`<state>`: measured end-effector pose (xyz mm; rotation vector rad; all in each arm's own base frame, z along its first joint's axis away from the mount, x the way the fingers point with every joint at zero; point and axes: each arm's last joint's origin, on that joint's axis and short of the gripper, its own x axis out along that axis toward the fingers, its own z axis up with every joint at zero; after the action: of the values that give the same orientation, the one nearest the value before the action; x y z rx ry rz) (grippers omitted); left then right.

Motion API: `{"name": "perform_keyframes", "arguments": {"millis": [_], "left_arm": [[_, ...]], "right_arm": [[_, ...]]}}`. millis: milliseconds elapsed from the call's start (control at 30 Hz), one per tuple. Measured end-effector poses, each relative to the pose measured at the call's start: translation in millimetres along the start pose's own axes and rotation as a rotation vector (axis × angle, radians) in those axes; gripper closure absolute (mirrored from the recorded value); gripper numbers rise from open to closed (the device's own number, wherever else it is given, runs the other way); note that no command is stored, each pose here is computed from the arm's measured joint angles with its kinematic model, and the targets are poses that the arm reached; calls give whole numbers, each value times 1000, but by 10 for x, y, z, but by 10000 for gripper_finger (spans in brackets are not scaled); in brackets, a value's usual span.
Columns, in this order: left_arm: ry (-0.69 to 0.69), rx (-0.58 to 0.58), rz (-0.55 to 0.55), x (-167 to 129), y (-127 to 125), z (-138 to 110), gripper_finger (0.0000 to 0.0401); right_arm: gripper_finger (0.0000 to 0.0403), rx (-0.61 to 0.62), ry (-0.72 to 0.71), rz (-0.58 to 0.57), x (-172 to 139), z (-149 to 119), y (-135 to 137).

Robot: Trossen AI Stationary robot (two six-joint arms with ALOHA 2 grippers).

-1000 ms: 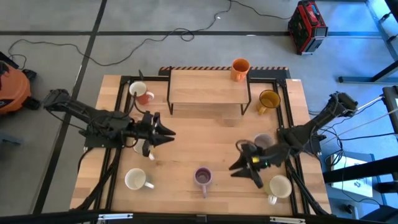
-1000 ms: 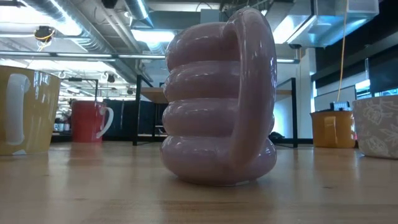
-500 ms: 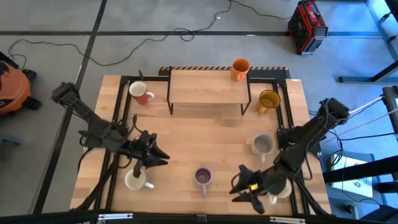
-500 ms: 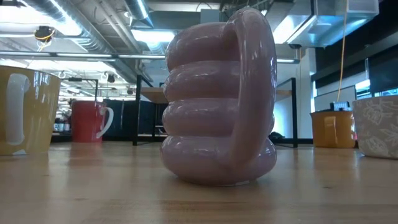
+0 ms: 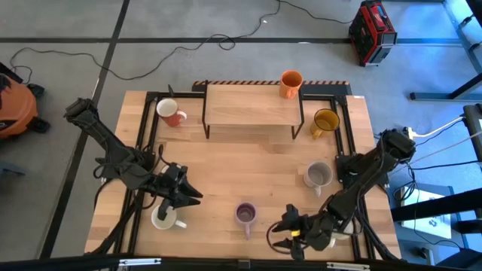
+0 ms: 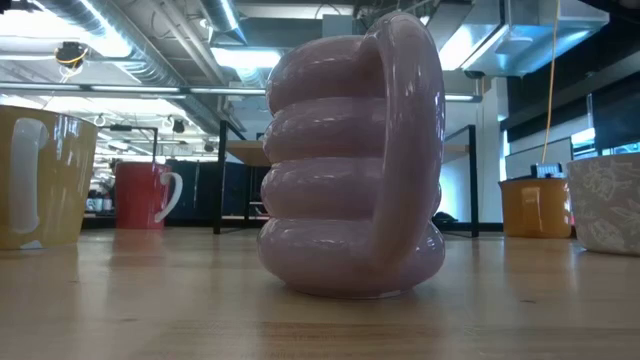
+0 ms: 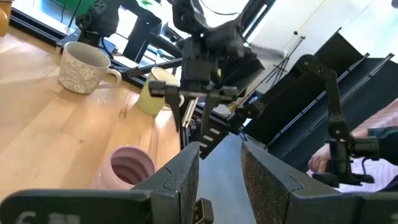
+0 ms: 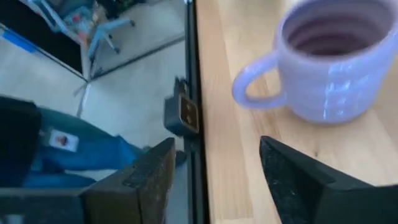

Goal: Place coffee mugs
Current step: Put the violet mug on the shelf

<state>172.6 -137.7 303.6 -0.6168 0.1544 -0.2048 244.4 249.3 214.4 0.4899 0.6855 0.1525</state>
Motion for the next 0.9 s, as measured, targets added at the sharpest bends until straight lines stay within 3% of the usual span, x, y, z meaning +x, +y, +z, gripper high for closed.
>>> {"name": "perform_keyframes", "arguments": {"millis": [367, 533, 733, 900], "left_arm": [[-27, -2, 39, 6, 12, 2, 287], [-43, -2, 58, 5, 18, 6, 287], [-44, -23, 58, 5, 18, 7, 287], [-56, -43, 70, 5, 21, 10, 287]], "right_arm": [[169, -126, 20, -99, 392, -390, -77], [169, -177, -47, -116, 621, -363, -181], [169, -200, -178, -45, 824, -246, -212], [169, -167, -233, -26, 957, -239, -272]]}}
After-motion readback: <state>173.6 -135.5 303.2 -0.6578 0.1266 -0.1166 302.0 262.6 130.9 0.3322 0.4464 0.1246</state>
